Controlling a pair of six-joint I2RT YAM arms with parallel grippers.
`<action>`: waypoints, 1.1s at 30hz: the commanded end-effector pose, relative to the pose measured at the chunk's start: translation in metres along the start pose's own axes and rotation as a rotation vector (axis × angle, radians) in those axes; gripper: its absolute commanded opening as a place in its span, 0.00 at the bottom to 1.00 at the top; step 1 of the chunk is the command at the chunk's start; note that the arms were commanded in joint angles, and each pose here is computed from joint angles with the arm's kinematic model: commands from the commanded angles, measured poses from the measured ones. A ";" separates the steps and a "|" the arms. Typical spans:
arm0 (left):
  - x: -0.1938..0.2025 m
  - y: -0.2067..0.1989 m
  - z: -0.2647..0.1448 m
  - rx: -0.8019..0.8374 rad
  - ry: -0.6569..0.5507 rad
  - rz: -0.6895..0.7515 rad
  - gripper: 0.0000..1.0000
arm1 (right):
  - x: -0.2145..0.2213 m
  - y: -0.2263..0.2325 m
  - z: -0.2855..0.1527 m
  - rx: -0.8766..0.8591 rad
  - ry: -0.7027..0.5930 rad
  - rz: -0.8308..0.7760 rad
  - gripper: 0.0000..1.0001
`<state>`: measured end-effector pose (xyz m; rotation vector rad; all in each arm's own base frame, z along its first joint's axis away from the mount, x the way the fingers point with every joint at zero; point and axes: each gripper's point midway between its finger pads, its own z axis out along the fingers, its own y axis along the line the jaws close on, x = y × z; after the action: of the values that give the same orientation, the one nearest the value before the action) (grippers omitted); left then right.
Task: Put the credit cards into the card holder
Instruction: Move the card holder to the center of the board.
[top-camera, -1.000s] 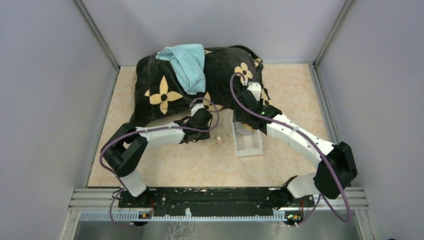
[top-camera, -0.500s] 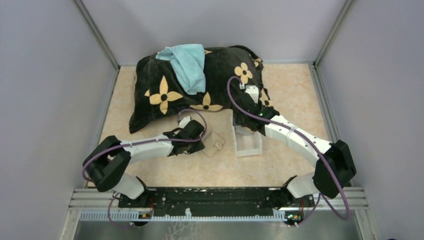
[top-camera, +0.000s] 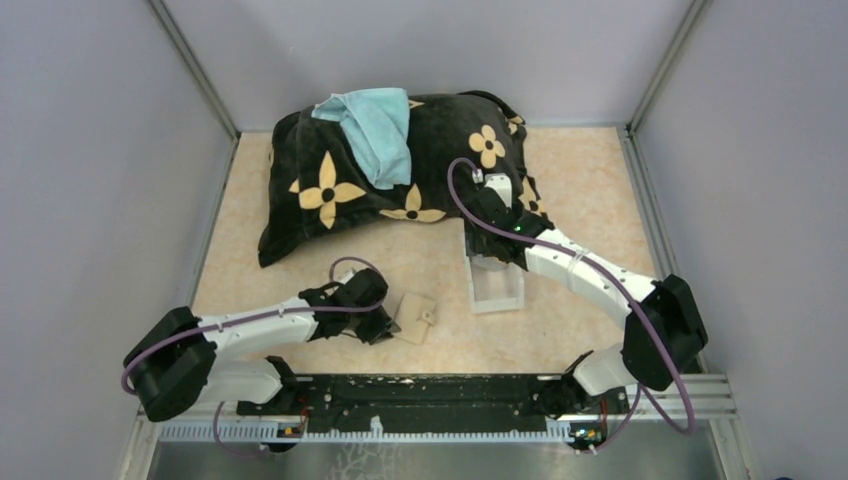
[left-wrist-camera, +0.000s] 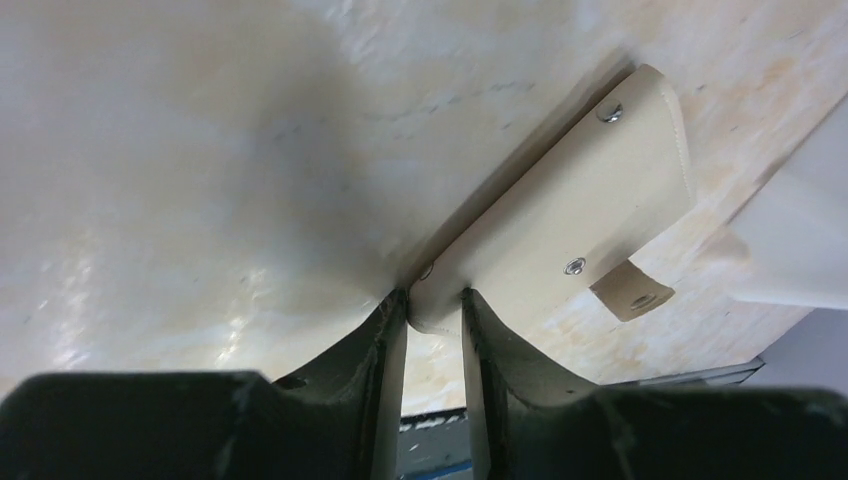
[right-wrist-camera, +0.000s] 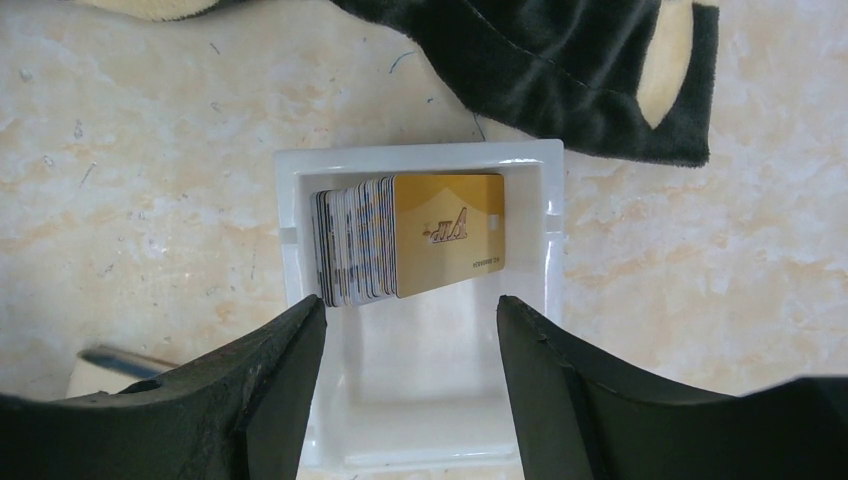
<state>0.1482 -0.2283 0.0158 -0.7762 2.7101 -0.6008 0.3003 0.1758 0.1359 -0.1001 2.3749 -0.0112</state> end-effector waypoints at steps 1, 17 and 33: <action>0.017 0.065 -0.009 -0.227 0.045 -0.042 0.35 | -0.005 0.007 0.003 -0.020 -0.010 -0.027 0.64; -0.011 -0.007 -0.035 -0.022 -0.100 0.078 0.70 | -0.003 0.002 0.024 -0.083 0.044 0.053 0.62; -0.029 -0.063 -0.047 0.143 -0.191 0.237 0.73 | 0.011 0.007 0.048 -0.213 0.144 0.182 0.61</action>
<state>0.1659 -0.2285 0.0667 -0.5381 2.5858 -0.5498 0.3183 0.1774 0.0961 -0.0283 2.5196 0.2377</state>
